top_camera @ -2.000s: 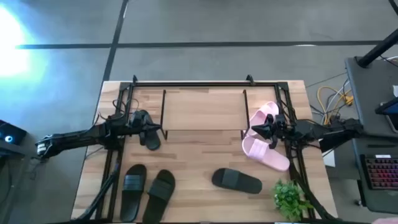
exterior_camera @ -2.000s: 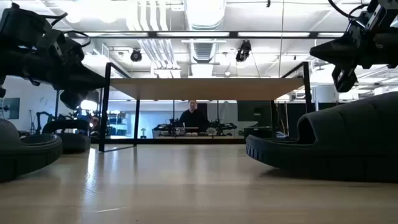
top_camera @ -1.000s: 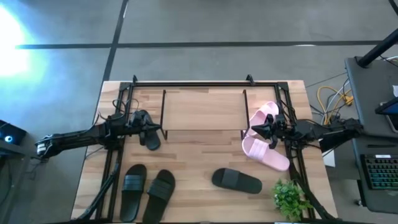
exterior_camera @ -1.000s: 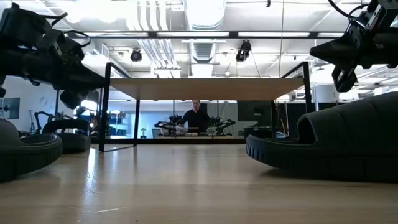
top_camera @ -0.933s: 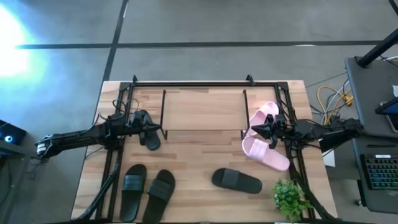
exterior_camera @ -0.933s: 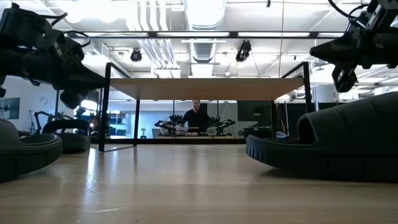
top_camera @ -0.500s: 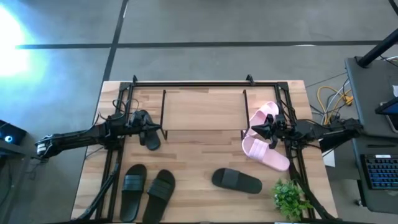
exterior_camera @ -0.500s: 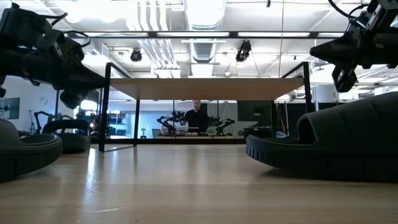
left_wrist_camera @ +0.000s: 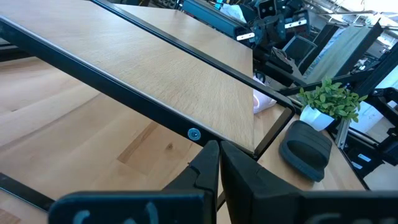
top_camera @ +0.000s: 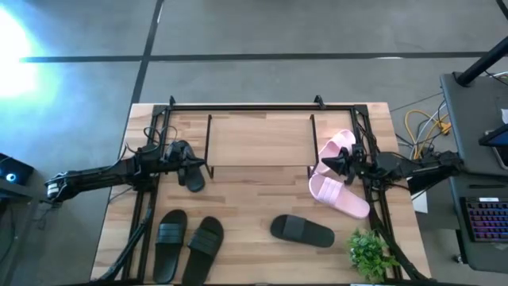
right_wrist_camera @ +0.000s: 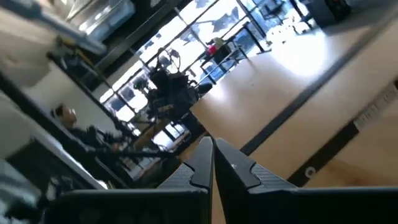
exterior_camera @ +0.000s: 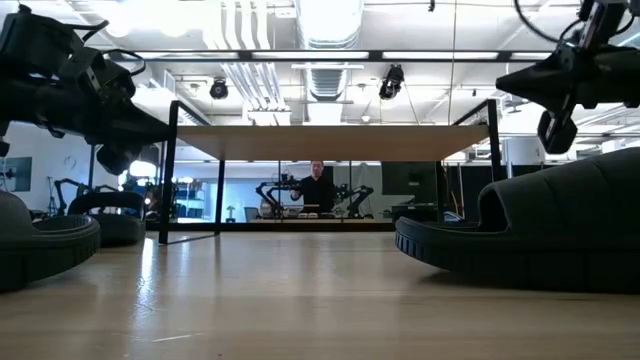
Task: Pick and place slides into the shelf
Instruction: Move the bottom pink slides to the center of the table
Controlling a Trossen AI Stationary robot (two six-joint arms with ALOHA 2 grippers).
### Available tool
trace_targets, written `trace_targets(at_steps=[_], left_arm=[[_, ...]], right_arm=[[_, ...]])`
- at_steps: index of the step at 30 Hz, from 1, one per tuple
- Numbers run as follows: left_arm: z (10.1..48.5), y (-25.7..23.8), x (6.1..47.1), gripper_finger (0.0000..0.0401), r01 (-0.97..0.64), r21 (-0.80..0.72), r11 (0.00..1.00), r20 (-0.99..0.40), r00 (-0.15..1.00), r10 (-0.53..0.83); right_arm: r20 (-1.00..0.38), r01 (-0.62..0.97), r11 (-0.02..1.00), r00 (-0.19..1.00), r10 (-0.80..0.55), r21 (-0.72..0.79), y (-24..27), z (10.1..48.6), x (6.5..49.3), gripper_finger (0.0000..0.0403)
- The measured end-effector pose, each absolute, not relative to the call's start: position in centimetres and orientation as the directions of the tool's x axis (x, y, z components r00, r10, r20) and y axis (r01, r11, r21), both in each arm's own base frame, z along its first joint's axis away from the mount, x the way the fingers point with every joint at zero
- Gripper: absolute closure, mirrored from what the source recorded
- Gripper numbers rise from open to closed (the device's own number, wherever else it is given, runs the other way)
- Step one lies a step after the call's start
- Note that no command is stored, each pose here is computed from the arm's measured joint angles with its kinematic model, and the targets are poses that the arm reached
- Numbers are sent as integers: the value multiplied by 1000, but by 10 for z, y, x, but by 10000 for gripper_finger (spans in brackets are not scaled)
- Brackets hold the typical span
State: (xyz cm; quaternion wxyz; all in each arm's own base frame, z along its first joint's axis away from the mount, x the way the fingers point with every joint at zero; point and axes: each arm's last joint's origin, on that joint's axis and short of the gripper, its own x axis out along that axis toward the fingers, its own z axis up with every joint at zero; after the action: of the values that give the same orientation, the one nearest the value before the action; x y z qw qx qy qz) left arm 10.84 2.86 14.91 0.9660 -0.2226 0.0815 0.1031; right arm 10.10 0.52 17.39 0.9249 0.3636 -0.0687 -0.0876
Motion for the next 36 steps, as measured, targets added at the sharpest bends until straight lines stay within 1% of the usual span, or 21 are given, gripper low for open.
trace_targets(at_steps=[4, 7, 9, 10, 12, 16, 19, 22, 24, 27, 32, 34, 36], left_arm=[[149, 29, 108, 401, -235, -413, 880, -203, 966, 163], [149, 29, 108, 401, -235, -413, 880, -203, 965, 163], [149, 29, 108, 401, -235, -413, 880, -203, 966, 162], [149, 29, 108, 401, -235, -413, 880, -203, 966, 163], [149, 29, 108, 401, -235, -413, 880, -203, 966, 163], [149, 29, 108, 401, -235, -413, 880, -203, 966, 162], [149, 29, 108, 401, -235, -413, 880, -204, 965, 163], [149, 29, 108, 401, -235, -413, 880, -203, 966, 162], [149, 29, 108, 401, -235, -413, 880, -203, 966, 162], [149, 29, 108, 401, -235, -413, 880, -203, 966, 163], [149, 29, 108, 401, -235, -413, 880, -204, 966, 162], [149, 29, 108, 401, -235, -413, 880, -203, 966, 162], [149, 29, 108, 401, -235, -413, 880, -203, 966, 162]], right_arm=[[88, 63, 612, 973, -213, 788, 5, 176, 101, 394], [147, -16, 510, 965, -219, 860, 5, 182, 100, 394], [224, -99, 459, 948, -226, 883, 4, 190, 98, 394], [282, -155, 451, 932, -228, 879, 4, 196, 97, 394], [395, -258, 470, 892, -219, 844, 4, 208, 92, 394], [577, -448, 482, 801, -156, 753, 5, 225, 83, 394], [647, -527, 482, 754, -114, 700, 5, 231, 78, 394], [633, -514, 484, 766, -111, 708, 6, 239, 79, 388], [602, -479, 500, 791, -112, 722, 6, 249, 81, 380], [582, -424, 577, 806, -111, 698, 7, 277, 88, 365], [589, -347, 715, 801, -112, 608, 10, 342, 111, 338], [540, -273, 759, 833, -121, 591, 12, 363, 126, 329], [420, -135, 786, 892, -169, 603, 13, 379, 141, 321]])
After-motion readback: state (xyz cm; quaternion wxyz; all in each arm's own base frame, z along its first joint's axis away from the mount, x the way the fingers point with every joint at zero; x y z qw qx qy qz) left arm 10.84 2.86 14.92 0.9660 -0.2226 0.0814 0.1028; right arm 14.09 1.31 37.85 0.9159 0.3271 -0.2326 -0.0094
